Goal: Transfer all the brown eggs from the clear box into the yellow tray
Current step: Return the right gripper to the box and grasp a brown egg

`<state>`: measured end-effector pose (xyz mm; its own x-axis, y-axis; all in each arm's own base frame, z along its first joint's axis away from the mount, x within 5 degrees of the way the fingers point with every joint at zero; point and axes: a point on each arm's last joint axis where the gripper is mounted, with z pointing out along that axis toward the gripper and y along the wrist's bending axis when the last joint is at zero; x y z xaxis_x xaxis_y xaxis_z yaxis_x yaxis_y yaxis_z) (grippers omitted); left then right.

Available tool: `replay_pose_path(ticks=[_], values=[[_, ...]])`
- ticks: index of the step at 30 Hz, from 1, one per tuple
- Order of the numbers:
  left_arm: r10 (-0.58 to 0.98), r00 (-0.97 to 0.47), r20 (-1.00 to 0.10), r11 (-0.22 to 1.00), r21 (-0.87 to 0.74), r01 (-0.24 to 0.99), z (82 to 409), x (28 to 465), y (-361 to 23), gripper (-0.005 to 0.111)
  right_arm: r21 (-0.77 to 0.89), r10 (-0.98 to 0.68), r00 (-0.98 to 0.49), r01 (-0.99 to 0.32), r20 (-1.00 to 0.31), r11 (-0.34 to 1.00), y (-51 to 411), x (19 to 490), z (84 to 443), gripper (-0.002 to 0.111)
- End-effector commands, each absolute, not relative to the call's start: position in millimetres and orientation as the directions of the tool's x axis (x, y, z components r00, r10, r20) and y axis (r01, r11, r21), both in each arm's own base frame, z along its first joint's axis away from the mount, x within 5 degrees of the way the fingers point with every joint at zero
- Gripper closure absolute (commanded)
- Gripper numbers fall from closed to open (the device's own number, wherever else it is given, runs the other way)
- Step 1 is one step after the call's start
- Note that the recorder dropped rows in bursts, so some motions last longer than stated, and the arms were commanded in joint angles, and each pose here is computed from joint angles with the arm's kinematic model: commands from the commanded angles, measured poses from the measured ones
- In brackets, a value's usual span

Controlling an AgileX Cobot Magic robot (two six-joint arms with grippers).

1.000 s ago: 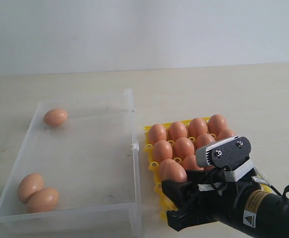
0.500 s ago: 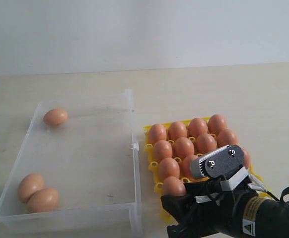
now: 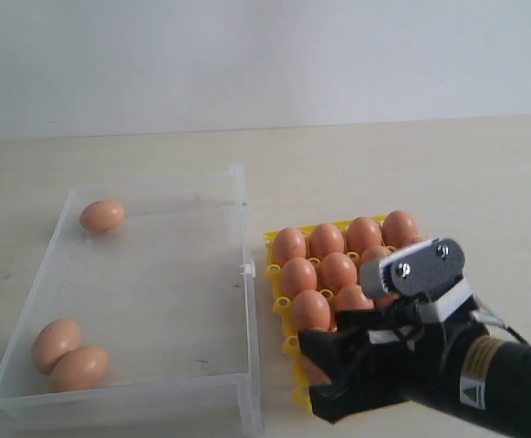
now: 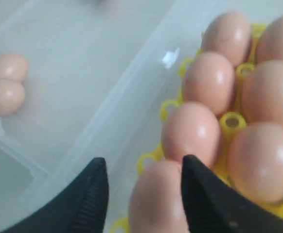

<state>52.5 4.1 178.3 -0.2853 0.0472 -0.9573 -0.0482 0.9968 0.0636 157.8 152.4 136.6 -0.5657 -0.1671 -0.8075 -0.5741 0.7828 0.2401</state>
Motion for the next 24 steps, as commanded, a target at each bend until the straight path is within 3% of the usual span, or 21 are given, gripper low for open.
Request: replay_pose_path(ticks=[1,3,7,10,13,18,21,24], values=[[0.051,-0.281,-0.958,0.996,0.068,-0.050,180.0,52.7,4.3,0.107,0.251,-0.121,-0.547,-0.555,-0.828,0.793,162.9,172.3,207.7,0.090],[0.051,-0.281,-0.958,0.996,0.068,-0.050,180.0,52.7,4.3,0.107,0.199,-0.190,-0.548,-0.571,-0.814,0.796,173.1,183.9,245.7,0.108],[0.051,-0.281,-0.958,0.996,0.068,-0.050,180.0,52.7,4.3,0.107,0.156,-0.315,-0.607,-0.597,-0.730,0.787,205.6,207.6,301.4,0.108],[0.051,-0.281,-0.958,0.996,0.068,-0.050,180.0,52.7,4.3,0.107,0.323,-0.266,-0.702,-0.586,-0.661,0.743,248.3,222.0,317.9,0.108],[0.051,-0.281,-0.958,0.996,0.068,-0.050,180.0,52.7,4.3,0.107,0.438,-0.283,-0.757,-0.593,-0.588,0.675,293.3,235.2,304.2,0.108],[0.051,-0.281,-0.958,0.996,0.068,-0.050,180.0,52.7,4.3,0.107,0.529,-0.352,-0.853,-0.517,-0.386,0.673,343.4,250.9,239.1,0.098],[0.051,-0.281,-0.958,0.996,0.068,-0.050,180.0,52.7,4.3,0.107,0.555,-0.321,-0.910,-0.415,-0.264,0.721,351.6,255.2,207.8,0.083],[0.051,-0.281,-0.958,0.996,0.068,-0.050,180.0,52.7,4.3,0.107,0.587,-0.274,-0.943,-0.333,-0.190,0.738,356.5,256.2,191.9,0.059]])
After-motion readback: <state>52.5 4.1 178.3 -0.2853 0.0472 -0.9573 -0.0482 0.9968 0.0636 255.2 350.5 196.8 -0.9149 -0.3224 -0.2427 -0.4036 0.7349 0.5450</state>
